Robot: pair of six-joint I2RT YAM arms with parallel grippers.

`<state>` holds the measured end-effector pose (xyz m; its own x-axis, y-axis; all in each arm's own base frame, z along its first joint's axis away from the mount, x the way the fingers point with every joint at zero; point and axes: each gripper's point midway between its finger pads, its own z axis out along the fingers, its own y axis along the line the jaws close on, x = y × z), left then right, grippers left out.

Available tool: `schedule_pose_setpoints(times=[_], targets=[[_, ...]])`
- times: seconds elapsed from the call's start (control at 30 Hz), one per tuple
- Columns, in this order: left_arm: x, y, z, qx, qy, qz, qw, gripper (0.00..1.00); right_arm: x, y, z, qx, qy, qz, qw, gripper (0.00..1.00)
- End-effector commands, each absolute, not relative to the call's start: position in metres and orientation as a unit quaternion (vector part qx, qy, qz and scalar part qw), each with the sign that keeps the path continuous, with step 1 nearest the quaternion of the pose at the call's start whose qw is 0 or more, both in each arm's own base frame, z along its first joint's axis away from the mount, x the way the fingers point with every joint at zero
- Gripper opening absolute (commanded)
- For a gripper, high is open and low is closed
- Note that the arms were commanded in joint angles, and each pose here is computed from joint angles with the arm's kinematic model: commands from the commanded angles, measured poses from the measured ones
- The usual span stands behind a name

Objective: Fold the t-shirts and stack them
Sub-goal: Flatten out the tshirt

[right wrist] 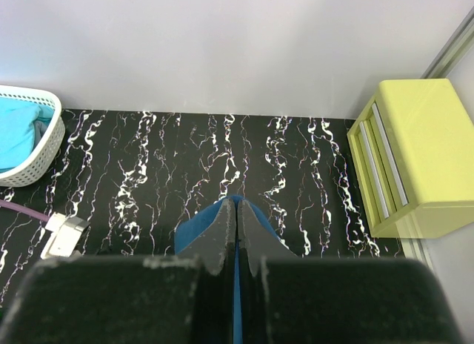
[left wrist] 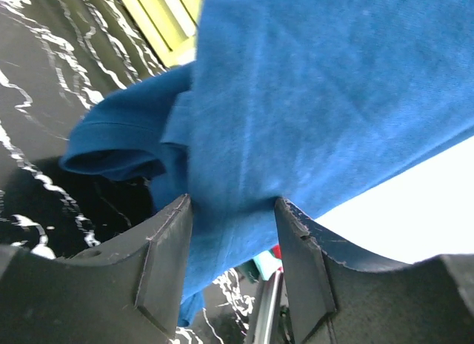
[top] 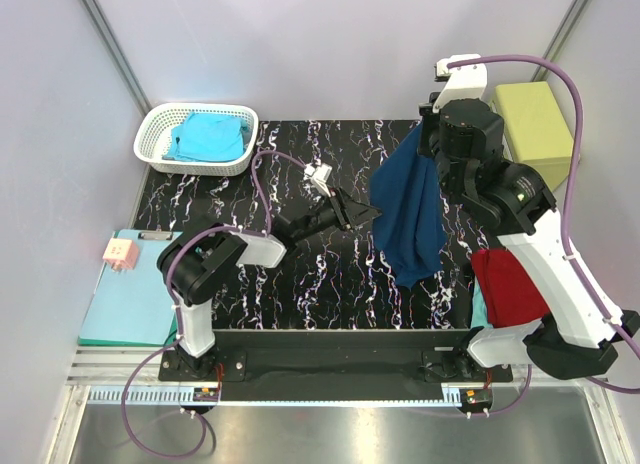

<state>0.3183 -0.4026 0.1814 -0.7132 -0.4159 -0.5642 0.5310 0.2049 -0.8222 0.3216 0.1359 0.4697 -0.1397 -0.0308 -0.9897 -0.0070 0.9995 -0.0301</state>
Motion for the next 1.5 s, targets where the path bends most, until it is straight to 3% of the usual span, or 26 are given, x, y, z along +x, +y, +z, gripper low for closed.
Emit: schedule_pose_setpoints(times=[0.0,0.3,0.5,0.73,1.13,1.47], targets=[[0.308,-0.412,0.221,0.081,0.629,-0.668,0.390,0.52,0.322,0.141,0.486,0.003,0.738,0.014,0.675,0.00],[0.303,-0.410,0.229,0.086,0.625,-0.671,0.390,0.44,0.323,0.140,0.486,0.004,0.738,0.012,0.675,0.00],[0.303,-0.391,0.222,0.071,0.643,-0.647,0.405,0.50,0.322,0.140,0.486,0.003,0.738,0.012,0.675,0.00],[0.328,-0.367,0.229,0.051,0.641,-0.637,0.425,0.48,0.322,0.142,0.484,0.002,0.740,0.016,0.673,0.00],[0.343,-0.379,0.249,0.065,0.633,-0.640,0.430,0.47,0.320,0.140,0.485,0.002,0.738,0.018,0.674,0.00],[0.347,-0.388,0.227,0.053,0.644,-0.646,0.406,0.49,0.319,0.140,0.485,0.001,0.738,0.019,0.675,0.00]])
